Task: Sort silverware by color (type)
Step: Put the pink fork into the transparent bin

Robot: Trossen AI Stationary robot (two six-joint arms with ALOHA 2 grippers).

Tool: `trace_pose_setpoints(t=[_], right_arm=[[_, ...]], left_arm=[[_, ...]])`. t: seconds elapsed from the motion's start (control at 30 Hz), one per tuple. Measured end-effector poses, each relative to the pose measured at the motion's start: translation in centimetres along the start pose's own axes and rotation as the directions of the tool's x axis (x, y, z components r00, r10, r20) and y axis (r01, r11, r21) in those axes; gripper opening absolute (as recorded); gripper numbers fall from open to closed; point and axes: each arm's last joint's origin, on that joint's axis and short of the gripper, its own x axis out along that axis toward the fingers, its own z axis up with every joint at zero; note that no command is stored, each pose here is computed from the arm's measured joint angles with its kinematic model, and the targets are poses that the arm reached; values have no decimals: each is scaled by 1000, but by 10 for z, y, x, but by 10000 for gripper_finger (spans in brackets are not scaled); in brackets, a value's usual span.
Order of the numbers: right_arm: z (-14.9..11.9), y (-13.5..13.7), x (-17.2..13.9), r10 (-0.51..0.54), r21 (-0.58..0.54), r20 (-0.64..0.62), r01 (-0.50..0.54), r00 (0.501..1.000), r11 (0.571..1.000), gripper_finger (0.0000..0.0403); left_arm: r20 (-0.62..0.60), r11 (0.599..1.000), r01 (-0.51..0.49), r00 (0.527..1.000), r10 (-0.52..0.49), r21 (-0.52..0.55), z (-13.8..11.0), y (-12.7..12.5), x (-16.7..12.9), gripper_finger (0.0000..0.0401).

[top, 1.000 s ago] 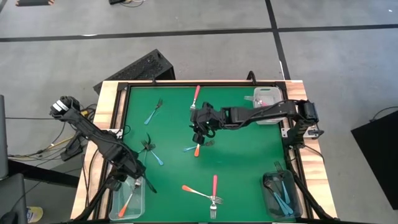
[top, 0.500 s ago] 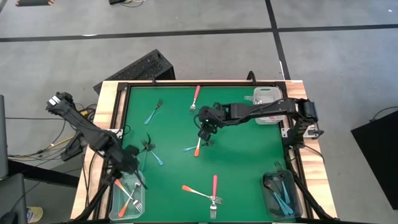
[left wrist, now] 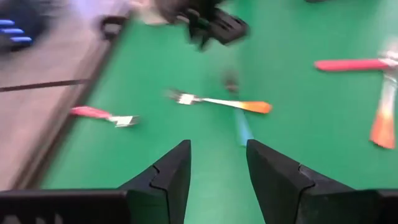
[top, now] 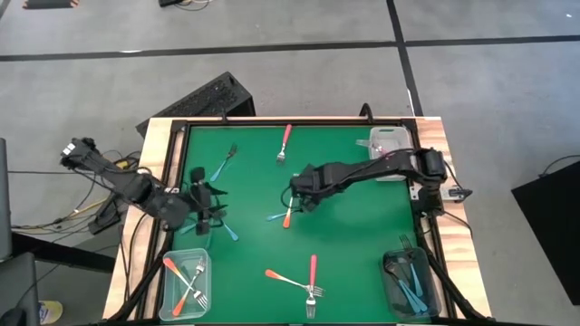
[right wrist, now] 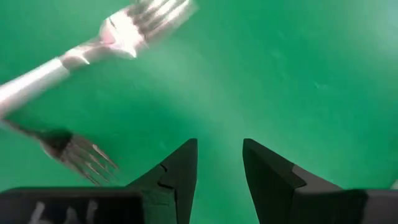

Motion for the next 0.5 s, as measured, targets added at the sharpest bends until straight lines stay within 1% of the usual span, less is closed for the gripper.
trace_pose_setpoints(t=[0.07, 0.1, 0.17, 0.27, 0.37, 0.43, 0.5], right_arm=[[-8, 5, -5, -11, 7, -10, 11, 1000, 1000, 155], [-13, 7, -7, -29, 7, -12, 29, 1000, 1000, 155], [-20, 8, -15, -62, 21, 7, 62, 998, 998, 155], [-31, 9, -24, -129, 68, 42, 126, 991, 990, 155], [-46, 6, -37, -179, 85, 15, 177, 984, 980, 155], [-55, 8, -44, -187, 89, -6, 186, 982, 978, 155], [-63, 10, -48, -171, 90, -45, 175, 984, 980, 155]], left_arm=[[19, 994, 109, 994, -109, 11, -7, -3, 16, 142], [49, 988, 153, 987, -153, 9, -10, -3, 24, 142], [107, 979, 202, 974, -200, -4, -19, -2, 40, 142], [232, 972, 231, 949, -214, -49, -32, 4, 62, 142], [357, 966, 243, 913, -198, -88, -43, 14, 75, 142], [400, 966, 233, 901, -171, -112, -49, 22, 81, 142], [439, 965, 226, 886, -148, -131, -49, 28, 83, 142]])
